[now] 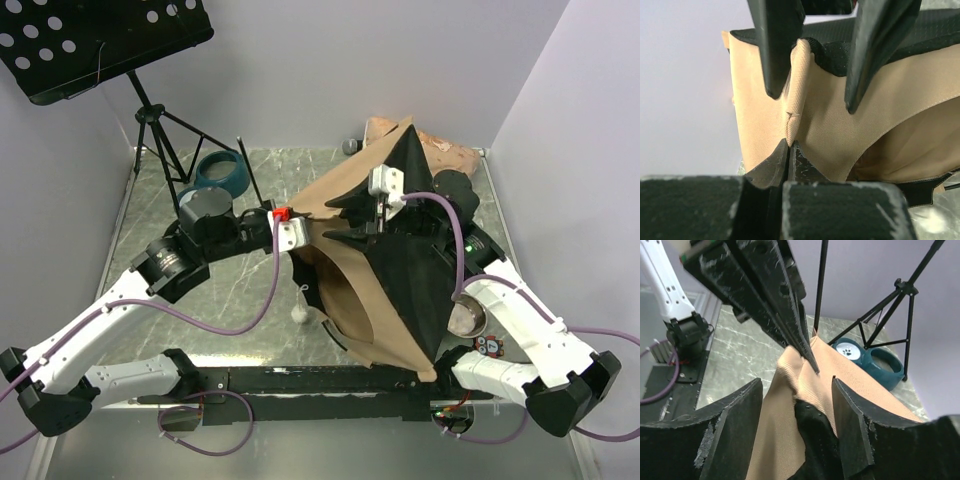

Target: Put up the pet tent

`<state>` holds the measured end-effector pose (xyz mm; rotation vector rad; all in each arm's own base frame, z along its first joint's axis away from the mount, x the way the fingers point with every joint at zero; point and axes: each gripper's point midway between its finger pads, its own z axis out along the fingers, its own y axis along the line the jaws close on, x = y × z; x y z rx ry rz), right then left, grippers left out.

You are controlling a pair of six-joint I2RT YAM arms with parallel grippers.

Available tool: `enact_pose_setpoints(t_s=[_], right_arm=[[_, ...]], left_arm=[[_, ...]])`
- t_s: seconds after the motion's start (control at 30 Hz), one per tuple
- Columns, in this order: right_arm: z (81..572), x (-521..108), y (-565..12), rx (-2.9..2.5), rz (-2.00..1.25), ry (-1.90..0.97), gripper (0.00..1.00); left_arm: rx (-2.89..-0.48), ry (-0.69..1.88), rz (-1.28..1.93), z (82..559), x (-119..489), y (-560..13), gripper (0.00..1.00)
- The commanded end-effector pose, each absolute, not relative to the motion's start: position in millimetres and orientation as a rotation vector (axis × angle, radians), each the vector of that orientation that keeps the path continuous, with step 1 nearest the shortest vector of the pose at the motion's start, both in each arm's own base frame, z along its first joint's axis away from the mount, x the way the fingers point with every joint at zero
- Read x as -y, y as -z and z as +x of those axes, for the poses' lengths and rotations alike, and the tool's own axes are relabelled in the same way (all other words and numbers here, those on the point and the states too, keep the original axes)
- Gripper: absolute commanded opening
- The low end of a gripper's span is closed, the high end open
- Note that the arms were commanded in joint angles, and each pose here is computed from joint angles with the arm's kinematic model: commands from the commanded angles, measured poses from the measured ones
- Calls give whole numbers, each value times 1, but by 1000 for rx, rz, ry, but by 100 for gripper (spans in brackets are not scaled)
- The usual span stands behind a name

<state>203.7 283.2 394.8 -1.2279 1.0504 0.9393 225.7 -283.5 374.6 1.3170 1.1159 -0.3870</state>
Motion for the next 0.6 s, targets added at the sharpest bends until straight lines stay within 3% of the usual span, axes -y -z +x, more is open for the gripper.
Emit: enact_pose_setpoints(t_s=[0.0, 0.1, 0.2, 0.43, 0.57], right_arm=[[202, -286, -391, -985, -1284, -875, 62], [207, -287, -386, -993, -1288, -851, 61], [208, -288, -389, -989, -1272, -855, 51], [210, -290, -402, -991, -1226, -882, 0], [217, -291, -407, -1069, -1164, -922, 0]], left_arm=[[-1036, 426, 1259, 218, 282, -413, 1], [-1037, 438, 1273, 216, 283, -412, 1], [-1035, 446, 1280, 215, 284, -411, 1], [-1069, 459, 1239, 220, 285, -415, 3], [-1025, 440, 1124, 223, 277, -438, 42]])
